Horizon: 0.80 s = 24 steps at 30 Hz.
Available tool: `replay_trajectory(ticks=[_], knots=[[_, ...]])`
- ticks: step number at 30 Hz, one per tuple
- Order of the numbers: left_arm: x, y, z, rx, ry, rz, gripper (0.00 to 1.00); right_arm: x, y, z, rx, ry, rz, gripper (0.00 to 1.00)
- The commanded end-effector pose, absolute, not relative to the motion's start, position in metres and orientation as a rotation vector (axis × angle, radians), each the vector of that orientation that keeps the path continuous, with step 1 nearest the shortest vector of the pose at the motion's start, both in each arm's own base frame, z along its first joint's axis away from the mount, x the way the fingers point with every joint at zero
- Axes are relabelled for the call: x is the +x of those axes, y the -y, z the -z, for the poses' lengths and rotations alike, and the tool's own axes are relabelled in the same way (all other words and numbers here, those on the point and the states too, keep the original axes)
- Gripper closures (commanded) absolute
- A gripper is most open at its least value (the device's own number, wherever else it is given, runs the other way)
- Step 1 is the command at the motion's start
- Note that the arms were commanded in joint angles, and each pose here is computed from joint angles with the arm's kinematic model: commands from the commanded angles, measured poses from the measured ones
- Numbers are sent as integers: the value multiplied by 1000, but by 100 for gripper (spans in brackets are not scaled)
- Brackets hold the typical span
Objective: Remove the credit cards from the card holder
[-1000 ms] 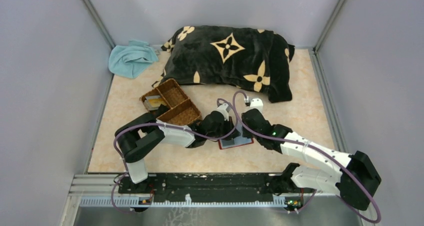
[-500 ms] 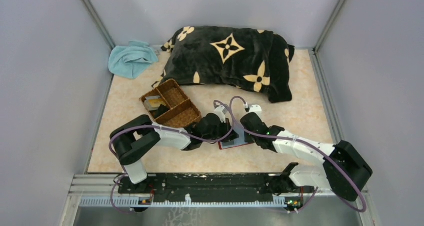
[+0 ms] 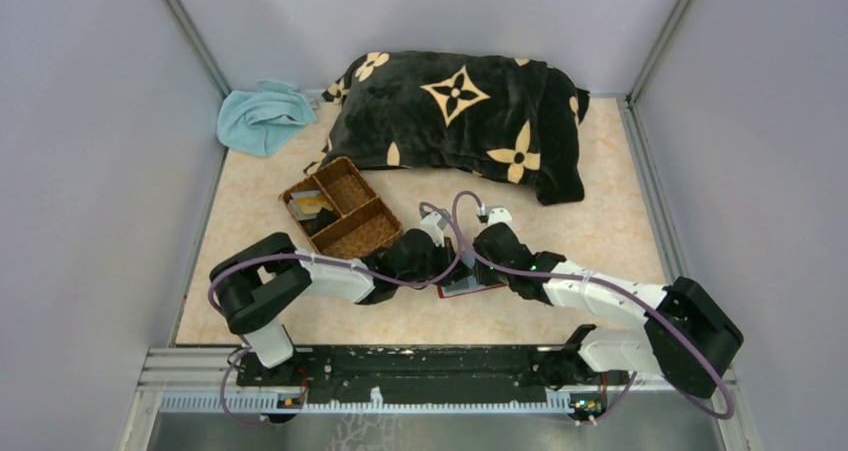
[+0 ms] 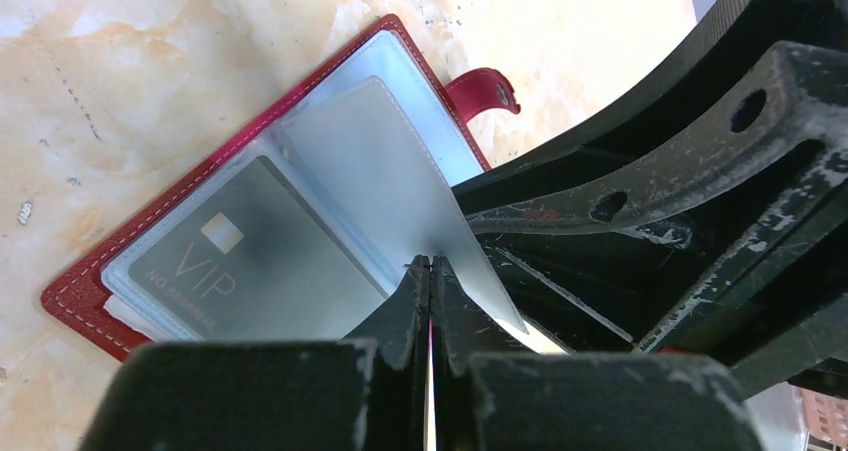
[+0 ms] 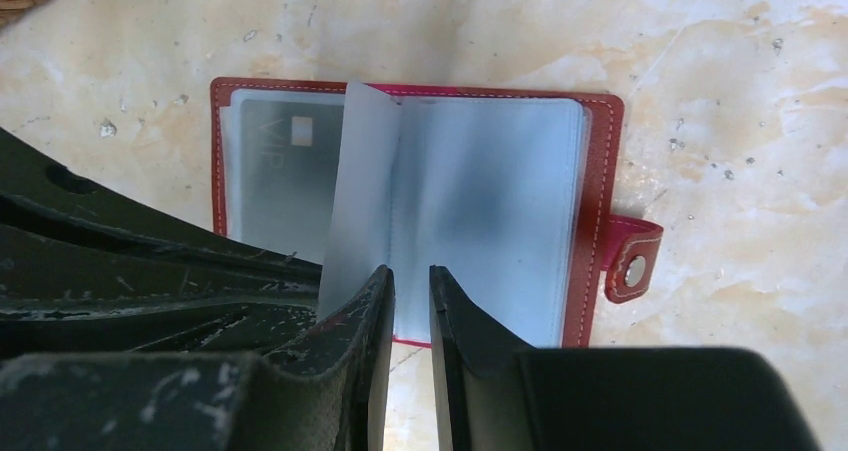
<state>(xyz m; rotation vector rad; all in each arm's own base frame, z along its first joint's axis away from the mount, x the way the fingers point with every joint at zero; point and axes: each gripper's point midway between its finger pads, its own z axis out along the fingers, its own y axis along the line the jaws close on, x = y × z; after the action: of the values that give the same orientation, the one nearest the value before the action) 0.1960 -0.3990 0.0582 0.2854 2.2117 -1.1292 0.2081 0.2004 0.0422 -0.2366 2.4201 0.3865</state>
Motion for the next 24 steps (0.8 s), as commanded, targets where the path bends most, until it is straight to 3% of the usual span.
replay_trajectory(ticks=[1,12,18,24], knots=[[198,401,-73,284,-2157,1148,100,219,-203,-64,-193,-2354,-390,80],[198,425,-72,317,-2160,1219,100,230,-165,-118,-46,-2209,-324,80],[191,440,-68,386,-2169,1260,100,227,-174,-114,-75,-2229,-371,79],[195,398,-88,279,-2079,1185,100,225,-200,-105,-143,-2254,-490,79]])
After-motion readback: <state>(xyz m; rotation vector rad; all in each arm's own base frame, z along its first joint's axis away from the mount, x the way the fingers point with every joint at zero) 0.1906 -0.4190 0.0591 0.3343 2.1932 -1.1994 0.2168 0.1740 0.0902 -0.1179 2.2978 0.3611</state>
